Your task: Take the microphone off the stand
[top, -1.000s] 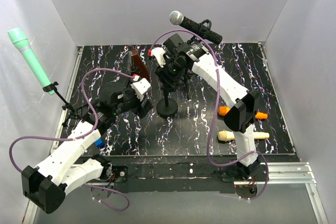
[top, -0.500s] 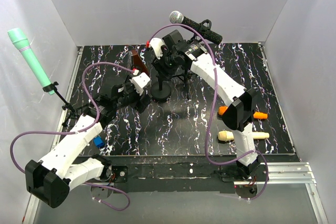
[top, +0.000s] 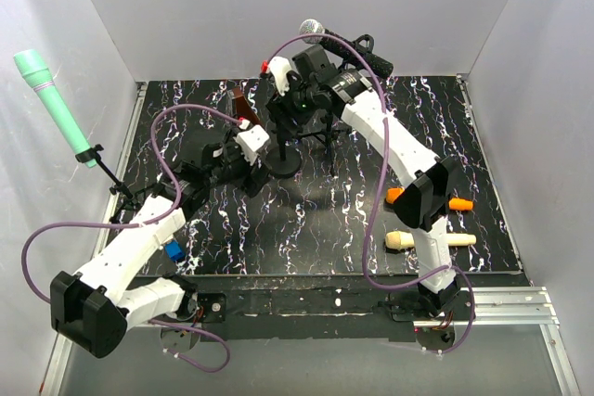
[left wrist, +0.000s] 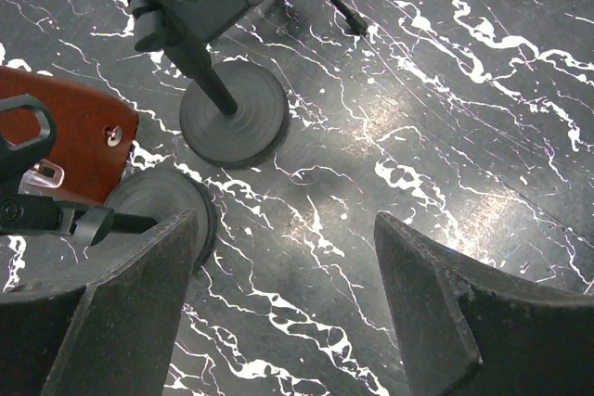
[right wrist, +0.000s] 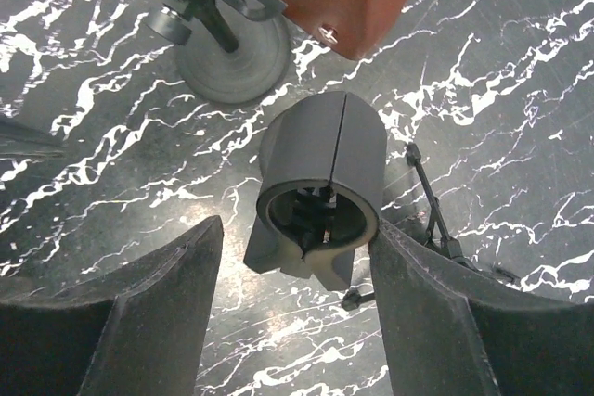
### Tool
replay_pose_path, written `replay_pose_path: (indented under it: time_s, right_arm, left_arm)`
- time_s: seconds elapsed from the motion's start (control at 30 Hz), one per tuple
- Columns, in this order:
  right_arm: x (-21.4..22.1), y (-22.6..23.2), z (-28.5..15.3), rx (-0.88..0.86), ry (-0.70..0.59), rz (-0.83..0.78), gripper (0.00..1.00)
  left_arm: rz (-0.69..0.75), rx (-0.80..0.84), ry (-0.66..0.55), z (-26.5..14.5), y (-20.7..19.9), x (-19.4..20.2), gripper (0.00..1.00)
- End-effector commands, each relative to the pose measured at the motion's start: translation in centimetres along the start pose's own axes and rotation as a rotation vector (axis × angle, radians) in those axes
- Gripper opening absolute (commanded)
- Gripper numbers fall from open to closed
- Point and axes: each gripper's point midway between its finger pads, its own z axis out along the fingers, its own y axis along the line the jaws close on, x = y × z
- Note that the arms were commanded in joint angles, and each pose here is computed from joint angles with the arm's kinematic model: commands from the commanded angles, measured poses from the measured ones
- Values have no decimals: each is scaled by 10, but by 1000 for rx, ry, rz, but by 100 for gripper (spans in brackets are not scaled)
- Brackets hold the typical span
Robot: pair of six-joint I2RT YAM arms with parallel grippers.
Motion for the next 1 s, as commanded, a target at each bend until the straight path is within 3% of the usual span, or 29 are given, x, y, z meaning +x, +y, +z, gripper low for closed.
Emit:
replay_pose_path:
  time_s: [0.0,0.2,0.37,0.57,0.63,0.77,0.97]
  right_arm:
    - [-56,25,-61,-79,-182,-35,71]
    - [-72,68,-137,-204,-310,-180,70]
    - [-88,78,-213,-143,-468,-231,69]
    - [-94,41,-274,-3,-570,-115,68]
    - [-86,19,-286,53,-576,-57,75]
    - [-68,-22,-301,167,-575,20,80]
    - [-62,-58,-307,310,-577,-12,80]
  left_arm:
    - [18,-1,-85,-5,7,-37,76]
    - [29,42,-147,-13,6,-80,76]
    - [20,118,-222,-10,3,-123,76]
    - [-13,163,-331,1,13,-185,76]
    - [-33,170,-367,10,18,-202,77]
    - [-160,102,-434,25,42,-235,81]
    - [-246,102,-514,49,50,-267,87]
